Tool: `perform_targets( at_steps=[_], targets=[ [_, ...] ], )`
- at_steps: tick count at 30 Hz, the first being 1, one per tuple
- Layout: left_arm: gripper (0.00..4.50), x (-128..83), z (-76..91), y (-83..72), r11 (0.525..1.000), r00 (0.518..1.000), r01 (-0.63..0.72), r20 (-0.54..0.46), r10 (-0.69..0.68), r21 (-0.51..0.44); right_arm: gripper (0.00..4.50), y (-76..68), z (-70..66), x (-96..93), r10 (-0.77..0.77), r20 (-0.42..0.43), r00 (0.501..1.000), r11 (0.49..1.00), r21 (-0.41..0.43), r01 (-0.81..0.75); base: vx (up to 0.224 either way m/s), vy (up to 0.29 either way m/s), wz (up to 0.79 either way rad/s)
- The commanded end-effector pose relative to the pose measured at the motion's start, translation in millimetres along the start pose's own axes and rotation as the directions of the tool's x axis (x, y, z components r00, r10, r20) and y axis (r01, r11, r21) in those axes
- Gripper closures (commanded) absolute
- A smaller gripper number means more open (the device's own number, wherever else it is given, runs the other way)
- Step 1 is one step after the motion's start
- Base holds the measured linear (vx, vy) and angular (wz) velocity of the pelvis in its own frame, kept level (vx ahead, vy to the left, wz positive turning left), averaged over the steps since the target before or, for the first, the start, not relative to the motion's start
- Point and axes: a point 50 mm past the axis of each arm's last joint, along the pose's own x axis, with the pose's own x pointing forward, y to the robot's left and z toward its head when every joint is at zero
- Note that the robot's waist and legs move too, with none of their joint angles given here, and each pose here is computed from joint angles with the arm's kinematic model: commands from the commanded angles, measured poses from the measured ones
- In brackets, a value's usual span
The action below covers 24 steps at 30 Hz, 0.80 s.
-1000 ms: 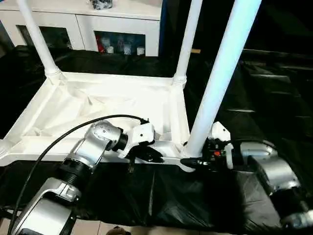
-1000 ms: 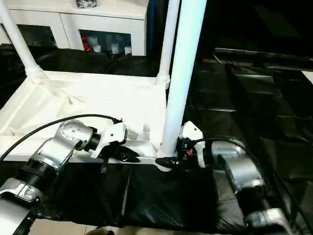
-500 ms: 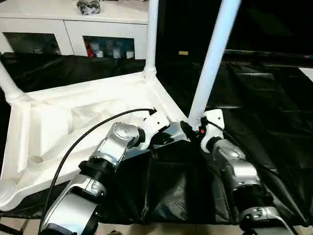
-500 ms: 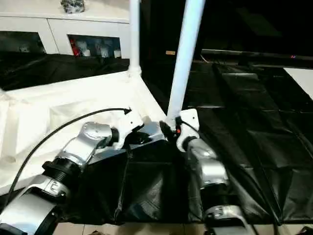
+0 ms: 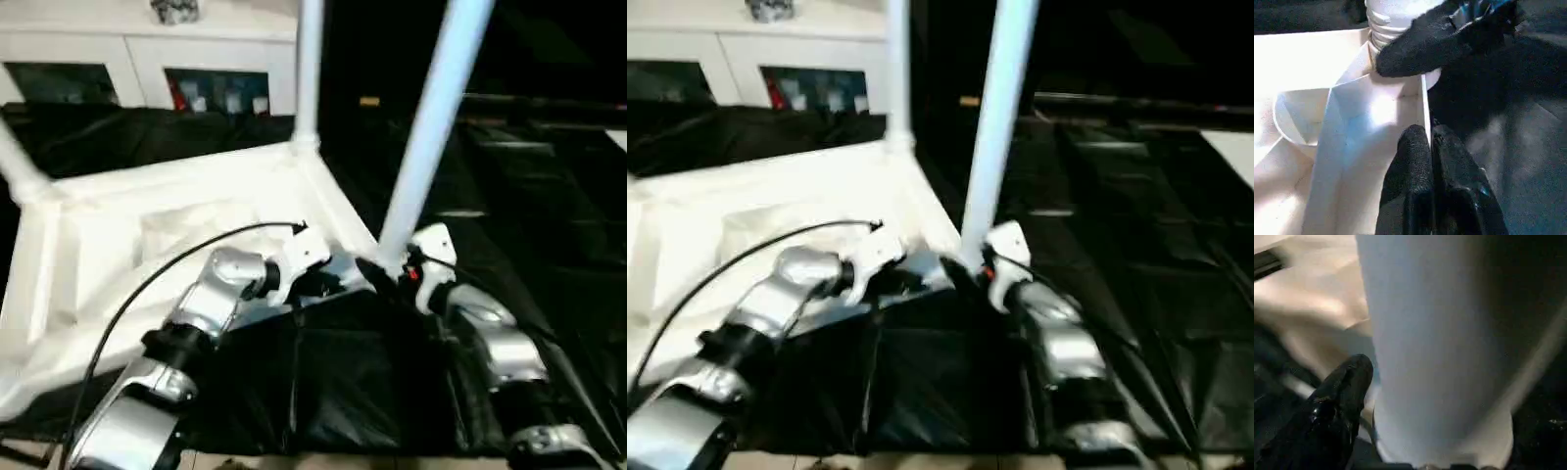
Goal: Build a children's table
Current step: Rotate leg to tighten
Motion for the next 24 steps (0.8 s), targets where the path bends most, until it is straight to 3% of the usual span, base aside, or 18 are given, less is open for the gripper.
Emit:
perform_targets(
  at_steps=[1, 6, 10, 11, 13, 19, 24],
  targets=[
    [4.50, 6.6, 11.4, -9.2, 0.992, 0.994, 0.104, 0.038, -0.107, 0.070, 0.75, 18.8, 2.9, 4.6, 0.197, -0.005, 0.980, 0.980, -0.037, -0.197, 0.000, 0.000, 0.00],
    [4.50, -11.5, 4.0, -12.2, 0.973, 0.977, 0.211, -0.007, -0.211, 0.097, 0.75, 15.7, 3.0, -15.9, 0.368, -0.096, 0.925, 0.926, -0.057, -0.374, 0.000, 0.000, 0.00],
    [4.50, -16.4, 0.4, -14.7, 0.962, 0.968, 0.250, -0.029, -0.248, 0.106, 0.75, 14.6, 3.6, -18.8, 0.404, -0.133, 0.905, 0.907, -0.074, -0.415, 0.000, 0.000, 0.00],
    [4.50, -17.3, -0.3, -15.6, 0.959, 0.966, 0.260, -0.034, -0.258, 0.110, 0.99, 13.8, 4.5, -18.4, 0.408, -0.135, 0.903, 0.904, -0.079, -0.420, 0.000, 0.000, 0.00],
    [4.50, -18.2, -1.0, -16.4, 0.956, 0.962, 0.271, -0.038, -0.269, 0.113, 0.99, 13.2, 5.9, -18.2, 0.416, -0.133, 0.899, 0.899, -0.085, -0.429, 0.000, 0.000, 0.00],
    [4.50, -19.1, -2.7, -18.3, 0.951, 0.957, 0.290, -0.041, -0.287, 0.107, 1.57, 16.4, 5.2, -16.3, 0.440, -0.130, 0.888, 0.888, -0.080, -0.452, 0.000, 0.000, 0.00],
    [4.50, -18.1, -4.8, -16.4, 0.959, 0.963, 0.270, -0.045, -0.267, 0.085, 1.76, 19.4, 1.8, -12.7, 0.378, -0.057, 0.924, 0.924, -0.031, -0.380, 0.000, 0.000, 0.00]
  ],
)
